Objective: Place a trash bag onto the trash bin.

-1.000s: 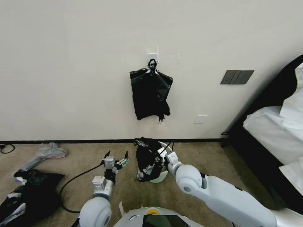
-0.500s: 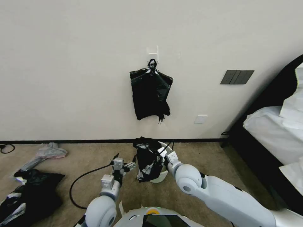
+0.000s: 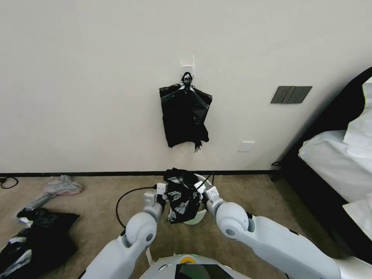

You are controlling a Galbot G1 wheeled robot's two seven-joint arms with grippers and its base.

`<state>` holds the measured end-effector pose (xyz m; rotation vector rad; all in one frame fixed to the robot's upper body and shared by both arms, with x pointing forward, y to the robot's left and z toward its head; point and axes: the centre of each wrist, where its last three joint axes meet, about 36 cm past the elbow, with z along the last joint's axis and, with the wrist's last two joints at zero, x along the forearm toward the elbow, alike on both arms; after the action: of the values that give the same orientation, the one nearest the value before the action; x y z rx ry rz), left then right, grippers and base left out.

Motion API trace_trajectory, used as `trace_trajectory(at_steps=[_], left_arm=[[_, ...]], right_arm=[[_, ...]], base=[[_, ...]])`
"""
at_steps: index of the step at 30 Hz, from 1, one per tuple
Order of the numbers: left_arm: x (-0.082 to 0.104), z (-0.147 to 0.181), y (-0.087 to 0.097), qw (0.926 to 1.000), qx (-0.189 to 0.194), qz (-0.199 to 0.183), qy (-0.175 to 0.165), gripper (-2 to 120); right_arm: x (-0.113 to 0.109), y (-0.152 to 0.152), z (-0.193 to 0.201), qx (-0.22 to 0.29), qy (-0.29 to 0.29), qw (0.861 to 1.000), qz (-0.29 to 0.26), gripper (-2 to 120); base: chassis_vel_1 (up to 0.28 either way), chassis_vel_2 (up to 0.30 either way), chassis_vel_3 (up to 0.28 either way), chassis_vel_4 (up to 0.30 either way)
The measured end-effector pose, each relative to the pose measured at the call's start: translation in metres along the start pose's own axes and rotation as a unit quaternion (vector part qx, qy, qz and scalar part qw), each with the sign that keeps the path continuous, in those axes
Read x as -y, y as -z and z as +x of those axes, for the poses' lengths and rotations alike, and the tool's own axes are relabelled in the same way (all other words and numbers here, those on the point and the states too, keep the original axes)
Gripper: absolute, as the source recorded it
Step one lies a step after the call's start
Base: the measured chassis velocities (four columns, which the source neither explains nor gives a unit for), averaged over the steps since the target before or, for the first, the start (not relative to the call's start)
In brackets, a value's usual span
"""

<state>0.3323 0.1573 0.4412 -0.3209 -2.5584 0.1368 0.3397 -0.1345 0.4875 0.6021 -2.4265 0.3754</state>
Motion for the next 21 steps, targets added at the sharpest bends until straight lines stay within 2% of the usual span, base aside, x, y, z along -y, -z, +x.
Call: trace_trajectory(at_steps=[5,15,18,21], left_arm=[[0.009,-0.021,0.003,0.9988,-0.045,0.003,0.018,100],[0.020,-0.052,0.020,0.9950,-0.087,0.024,0.042,100],[0.019,-0.061,0.023,0.9942,-0.095,0.020,0.048,97],[0.018,-0.070,0.025,0.9932,-0.104,0.017,0.051,82]], right_arm=[[0.001,0.000,-0.001,0.000,-0.001,1.000,-0.002,0],[0.003,0.000,-0.002,-0.002,-0.003,1.000,-0.004,0],[0.003,0.000,-0.002,-0.002,-0.004,1.000,-0.004,0],[0.003,0.000,-0.002,-0.002,-0.004,1.000,-0.004,0]], base=[[0.000,0.000,0.000,0.000],[0.000,0.000,0.000,0.000],[0.000,0.000,0.000,0.000],[0.000,0.000,0.000,0.000]])
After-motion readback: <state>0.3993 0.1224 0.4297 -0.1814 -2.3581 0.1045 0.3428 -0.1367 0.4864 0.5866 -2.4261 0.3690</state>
